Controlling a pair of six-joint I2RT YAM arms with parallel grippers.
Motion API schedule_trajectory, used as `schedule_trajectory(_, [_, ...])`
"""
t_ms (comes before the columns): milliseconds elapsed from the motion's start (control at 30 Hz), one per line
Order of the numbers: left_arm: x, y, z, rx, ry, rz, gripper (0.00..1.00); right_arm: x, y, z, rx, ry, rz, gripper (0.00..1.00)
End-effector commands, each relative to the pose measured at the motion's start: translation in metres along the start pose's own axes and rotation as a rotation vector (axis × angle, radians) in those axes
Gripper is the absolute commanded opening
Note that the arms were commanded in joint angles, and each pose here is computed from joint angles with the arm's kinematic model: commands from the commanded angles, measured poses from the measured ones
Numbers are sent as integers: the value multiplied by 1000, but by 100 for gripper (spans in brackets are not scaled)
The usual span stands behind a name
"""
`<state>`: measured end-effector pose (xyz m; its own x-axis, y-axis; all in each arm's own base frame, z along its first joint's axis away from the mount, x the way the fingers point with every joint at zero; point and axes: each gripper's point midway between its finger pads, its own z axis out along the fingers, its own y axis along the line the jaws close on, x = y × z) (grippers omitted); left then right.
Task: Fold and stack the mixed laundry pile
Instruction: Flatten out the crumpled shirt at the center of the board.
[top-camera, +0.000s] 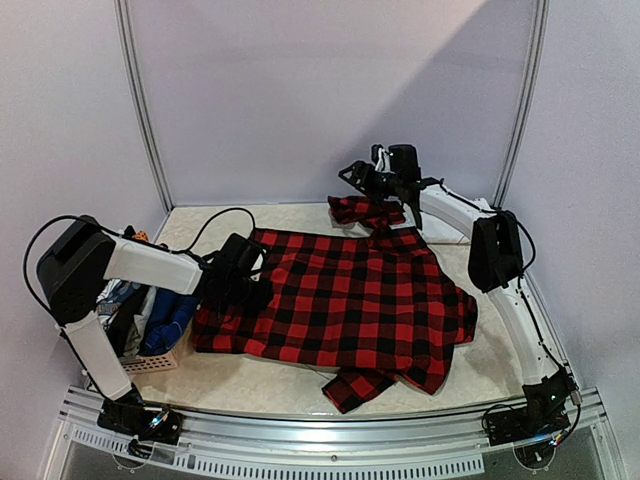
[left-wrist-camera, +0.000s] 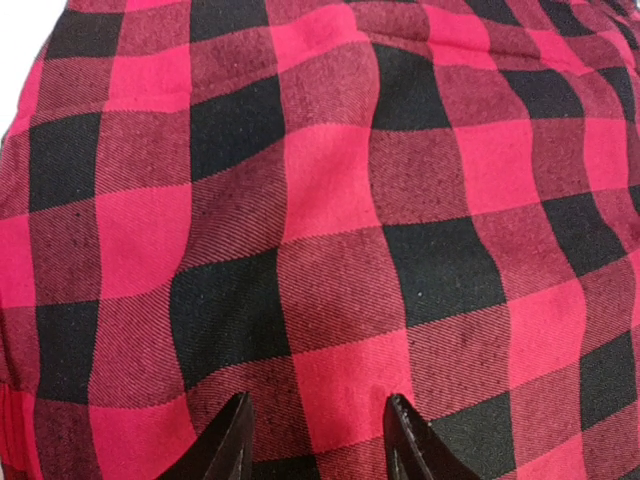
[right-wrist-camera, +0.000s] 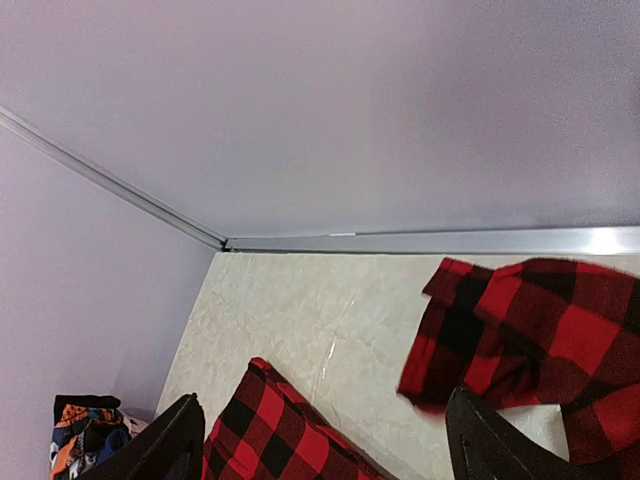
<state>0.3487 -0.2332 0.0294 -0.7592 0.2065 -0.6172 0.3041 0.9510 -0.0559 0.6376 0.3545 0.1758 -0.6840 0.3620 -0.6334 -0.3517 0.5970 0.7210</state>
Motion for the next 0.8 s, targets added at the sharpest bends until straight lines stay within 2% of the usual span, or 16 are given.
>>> schedule_trajectory(0, [0, -5, -9, 7, -8, 0, 45, -15, 2, -21, 45, -3, -40, 87])
schedule_trajectory(233, [-1, -9, -14, 19, -12, 6, 45, -16, -3, -80, 252, 27, -103, 90])
schedule_trajectory(433, [3, -8, -18, 16, -18, 9, 46, 25, -24, -140, 423, 83, -80, 90])
schedule_trajectory(767, [8, -17, -21, 67, -33, 3, 46, 99, -18, -223, 534, 213, -38, 91])
